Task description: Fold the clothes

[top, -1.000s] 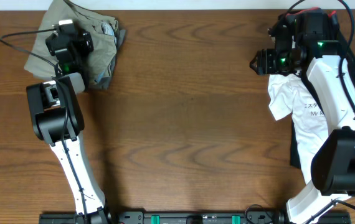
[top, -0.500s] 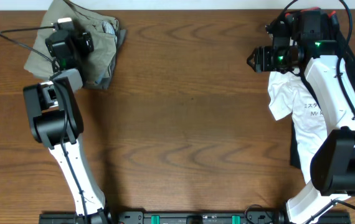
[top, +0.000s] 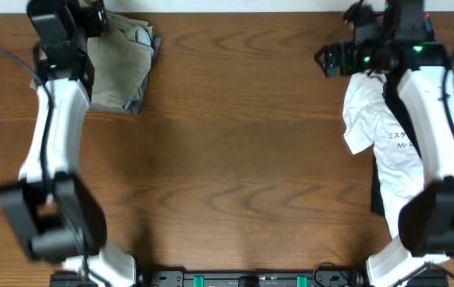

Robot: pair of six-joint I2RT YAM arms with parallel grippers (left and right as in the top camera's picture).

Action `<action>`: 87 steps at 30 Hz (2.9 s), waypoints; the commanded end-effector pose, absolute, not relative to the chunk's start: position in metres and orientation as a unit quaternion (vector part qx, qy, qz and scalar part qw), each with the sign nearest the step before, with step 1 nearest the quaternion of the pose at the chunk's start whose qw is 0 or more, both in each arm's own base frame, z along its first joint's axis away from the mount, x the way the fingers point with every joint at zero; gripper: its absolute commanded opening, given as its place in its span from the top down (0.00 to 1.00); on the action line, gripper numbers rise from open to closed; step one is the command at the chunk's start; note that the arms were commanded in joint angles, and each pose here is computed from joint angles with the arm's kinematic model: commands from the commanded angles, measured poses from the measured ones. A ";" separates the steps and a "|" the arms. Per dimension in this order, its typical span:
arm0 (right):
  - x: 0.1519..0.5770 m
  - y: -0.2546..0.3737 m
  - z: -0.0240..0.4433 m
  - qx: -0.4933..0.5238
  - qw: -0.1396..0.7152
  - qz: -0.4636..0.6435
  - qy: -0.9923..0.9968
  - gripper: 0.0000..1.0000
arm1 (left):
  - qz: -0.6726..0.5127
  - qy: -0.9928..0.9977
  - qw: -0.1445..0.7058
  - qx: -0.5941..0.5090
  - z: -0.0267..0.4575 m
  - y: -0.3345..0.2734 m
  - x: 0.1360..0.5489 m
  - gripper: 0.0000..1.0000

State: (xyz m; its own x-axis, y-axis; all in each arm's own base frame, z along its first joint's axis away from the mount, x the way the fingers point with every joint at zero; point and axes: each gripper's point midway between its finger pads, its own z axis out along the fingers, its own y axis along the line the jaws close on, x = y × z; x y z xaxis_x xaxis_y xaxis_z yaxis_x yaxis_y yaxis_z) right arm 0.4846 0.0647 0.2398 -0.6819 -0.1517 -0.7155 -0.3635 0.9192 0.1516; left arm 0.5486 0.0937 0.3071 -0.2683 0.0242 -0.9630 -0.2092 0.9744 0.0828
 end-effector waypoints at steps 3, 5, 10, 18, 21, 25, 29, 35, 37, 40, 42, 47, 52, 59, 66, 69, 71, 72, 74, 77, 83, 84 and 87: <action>0.449 0.063 0.384 -0.170 0.519 0.109 0.831 0.01 | 0.057 0.776 0.626 -0.051 0.369 0.048 0.507 0.02; 0.434 0.063 0.406 -0.173 0.541 0.105 0.817 0.01 | 0.051 0.771 0.633 -0.043 0.383 0.036 0.496 0.02; 0.402 0.063 0.445 -0.178 0.579 0.097 0.789 0.01 | 0.044 0.757 0.651 -0.036 0.404 0.027 0.484 0.02; 0.389 0.063 0.459 -0.180 0.593 0.094 0.779 0.01 | 0.045 0.779 0.624 -0.035 0.387 0.026 0.481 0.02; 0.388 0.063 0.451 -0.179 0.580 0.097 0.789 0.01 | 0.045 0.800 0.597 -0.034 0.371 0.026 0.477 0.02; 0.382 0.064 0.436 -0.177 0.552 0.104 0.808 0.01 | 0.046 0.832 0.552 -0.032 0.346 0.026 0.468 0.02; 0.373 0.064 0.418 -0.172 0.518 0.110 0.831 0.01 | 0.047 0.862 0.505 -0.030 0.321 0.026 0.456 0.02; 0.350 0.054 0.397 -0.159 0.473 0.090 0.862 0.01 | 0.048 0.896 0.440 -0.028 0.291 0.025 0.436 0.02; 0.339 0.052 0.397 -0.158 0.476 0.085 0.861 0.01 | 0.048 0.905 0.421 -0.027 0.283 0.025 0.430 0.02; 0.333 0.050 0.396 -0.174 0.507 0.064 0.842 0.01 | 0.048 0.916 0.397 -0.026 0.273 0.025 0.421 0.02; 0.329 0.050 0.390 -0.194 0.535 0.047 0.821 0.01 | 0.048 0.922 0.384 -0.025 0.268 0.025 0.416 0.02; 0.319 0.050 0.361 -0.212 0.612 0.017 0.762 0.01 | 0.048 0.927 0.372 -0.025 0.263 0.025 0.411 0.02; 0.305 0.052 0.309 -0.217 0.653 0.012 0.725 0.01 | 0.048 0.928 0.368 -0.024 0.262 0.025 0.410 0.02; 0.286 0.058 0.223 -0.227 0.661 0.022 0.715 0.01 | 0.048 0.928 0.368 -0.025 0.262 0.025 0.410 0.02; 0.267 0.058 0.178 -0.229 0.664 0.021 0.711 0.01 | 0.048 0.928 0.368 -0.024 0.262 0.025 0.410 0.02; 0.262 0.058 0.165 -0.228 0.663 0.021 0.713 0.01 | 0.048 0.928 0.368 -0.024 0.262 0.025 0.410 0.02; 0.259 0.059 0.156 -0.226 0.661 0.026 0.715 0.01 | 0.048 0.928 0.368 -0.024 0.262 0.025 0.410 0.02; 0.257 0.059 0.151 -0.217 0.660 0.030 0.719 0.01 | 0.048 0.928 0.368 -0.025 0.262 0.025 0.410 0.02; 0.257 0.056 0.145 -0.191 0.658 0.036 0.727 0.01 | 0.048 0.928 0.368 -0.025 0.262 0.025 0.410 0.02; 0.257 0.050 0.141 -0.147 0.650 0.039 0.744 0.01 | 0.048 0.928 0.368 -0.025 0.262 0.025 0.410 0.02; 0.252 0.041 0.123 -0.120 0.623 0.022 0.773 0.01 | 0.048 0.928 0.368 -0.025 0.262 0.025 0.410 0.02; 0.251 0.041 0.119 -0.120 0.617 0.022 0.778 0.01 | 0.048 0.928 0.368 -0.025 0.262 0.025 0.410 0.02; 0.247 0.040 0.111 -0.119 0.604 0.021 0.788 0.01 | 0.048 0.928 0.368 -0.024 0.262 0.025 0.410 0.02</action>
